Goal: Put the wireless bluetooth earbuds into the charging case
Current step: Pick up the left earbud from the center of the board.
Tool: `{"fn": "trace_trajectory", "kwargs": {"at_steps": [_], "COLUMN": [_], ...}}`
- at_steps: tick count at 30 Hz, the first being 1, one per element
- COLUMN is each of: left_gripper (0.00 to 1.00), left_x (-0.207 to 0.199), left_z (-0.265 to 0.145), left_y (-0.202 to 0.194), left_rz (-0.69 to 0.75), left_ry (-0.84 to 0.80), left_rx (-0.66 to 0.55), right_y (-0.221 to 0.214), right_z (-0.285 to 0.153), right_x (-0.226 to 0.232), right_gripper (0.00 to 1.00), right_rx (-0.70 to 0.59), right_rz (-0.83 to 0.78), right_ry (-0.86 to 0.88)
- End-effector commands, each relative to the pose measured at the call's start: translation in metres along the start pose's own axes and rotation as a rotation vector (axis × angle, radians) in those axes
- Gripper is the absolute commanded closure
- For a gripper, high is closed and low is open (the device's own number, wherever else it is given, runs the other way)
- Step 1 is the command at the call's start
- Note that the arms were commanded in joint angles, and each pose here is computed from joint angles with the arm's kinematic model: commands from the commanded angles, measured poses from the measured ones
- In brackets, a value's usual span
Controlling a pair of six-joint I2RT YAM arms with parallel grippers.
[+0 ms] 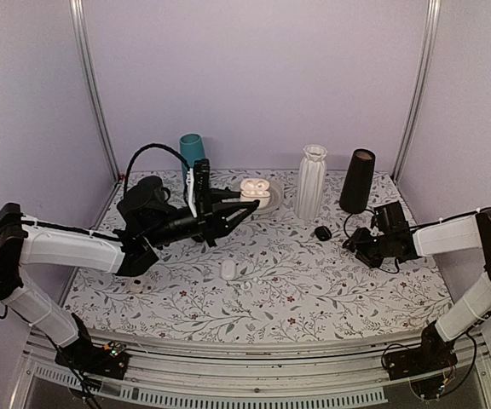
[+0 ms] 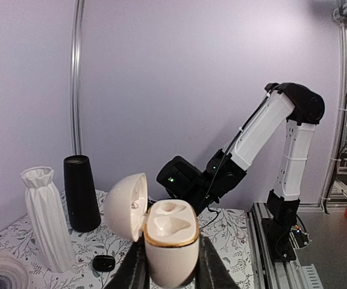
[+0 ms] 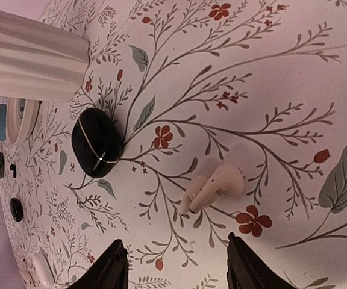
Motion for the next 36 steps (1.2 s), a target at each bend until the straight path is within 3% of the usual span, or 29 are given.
{"fn": "trace_trajectory", "kwargs": {"at_steps": [1, 17, 36], "left_gripper": [1.0, 1.0, 1.0], "left_x": [0.005, 0.018, 0.027], "left_z": [-0.008, -0.009, -0.005], "left_y": [-0.003, 0.001, 0.003], "left_rz": [-0.013, -0.006, -0.011], "left_ry": [-0.003, 0.016, 0.027], "left_rx": [-0.002, 0.022, 0.02], "right_y": [0.014, 0.031, 0.047], "right_z": [0.008, 0.029, 0.019], "right_x": [0.013, 0.016, 0.019], "right_gripper": [0.45, 0.46, 0.46], "right_rx": [-0.011, -0.013, -0.031], "right_rz": [0.015, 0.019, -0.114], "right_ry": [0.037, 0.034, -0.043]}}
Point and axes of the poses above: each gripper's point midway between its finger pads, its own z axis out along the fingers, its own x axis along the line the jaws close on, y = z × x, the point moved 3 cm from there along -z, back along the fingers, and after that the axes turned 1 degree about z, right-handed, at the moved point
